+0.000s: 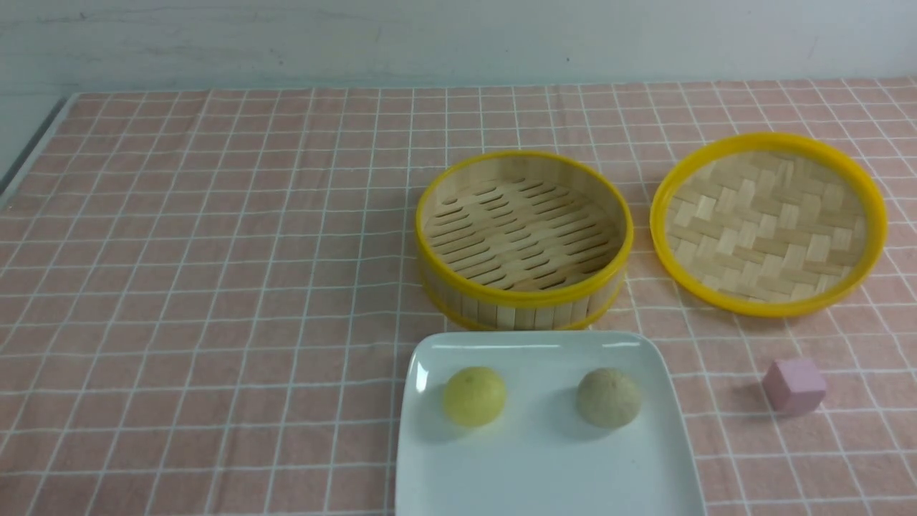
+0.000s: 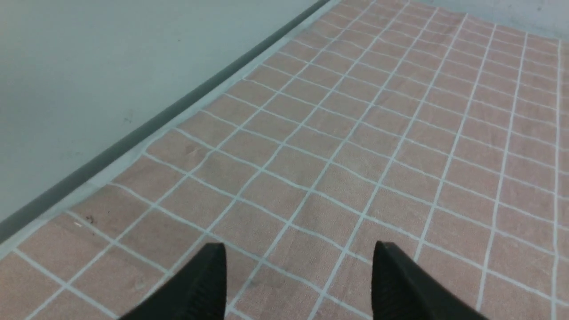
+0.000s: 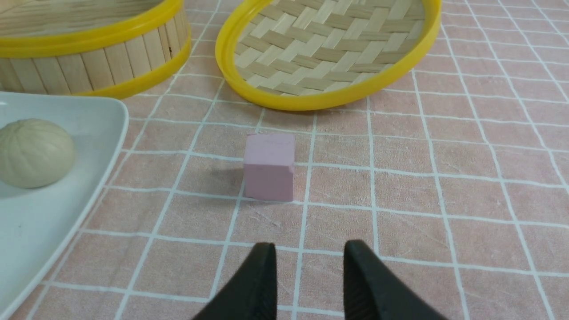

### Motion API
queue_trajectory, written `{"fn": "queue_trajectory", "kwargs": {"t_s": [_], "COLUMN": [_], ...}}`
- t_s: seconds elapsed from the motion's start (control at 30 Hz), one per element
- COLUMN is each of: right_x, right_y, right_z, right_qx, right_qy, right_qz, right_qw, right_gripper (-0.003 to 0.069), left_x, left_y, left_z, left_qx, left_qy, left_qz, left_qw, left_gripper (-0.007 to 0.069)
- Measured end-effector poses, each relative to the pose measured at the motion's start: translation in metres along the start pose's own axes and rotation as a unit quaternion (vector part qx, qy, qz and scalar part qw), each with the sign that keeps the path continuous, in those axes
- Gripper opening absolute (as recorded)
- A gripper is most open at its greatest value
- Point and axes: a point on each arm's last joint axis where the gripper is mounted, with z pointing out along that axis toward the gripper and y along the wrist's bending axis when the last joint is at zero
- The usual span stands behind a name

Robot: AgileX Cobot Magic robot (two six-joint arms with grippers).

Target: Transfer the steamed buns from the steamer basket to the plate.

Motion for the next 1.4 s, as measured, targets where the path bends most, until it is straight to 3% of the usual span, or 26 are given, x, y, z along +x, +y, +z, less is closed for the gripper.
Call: {"fn": "queue_trajectory", "kwargs": {"t_s": [0.8,1.1,1.4], "right_x": [0.000,0.000,0.000], "right_y": [0.000,0.000,0.000], "right_z": [0.000,0.000,0.000], "right_qx": [0.000,0.000,0.000], "right_qy": [0.000,0.000,0.000], "right_qz": [0.000,0.000,0.000], "right_qw": [1.000,1.000,1.000], "right_gripper": [0.0240,0.0240,0.0240], "left_x": [-0.001,0.008,0.011], "left_y": [-0.001,0.004,0.006], "left_z": [-0.012,-0.012,-0.012], "left_qx": [0.035,0.004,-0.008], "left_qy": [-0.043,0.007,0.025], "left_qz": [-0.067,-0.088,-0.057], "left_qw": [0.996,0.996,0.998], "left_gripper": [0.0449,0.0449,0.0449]}}
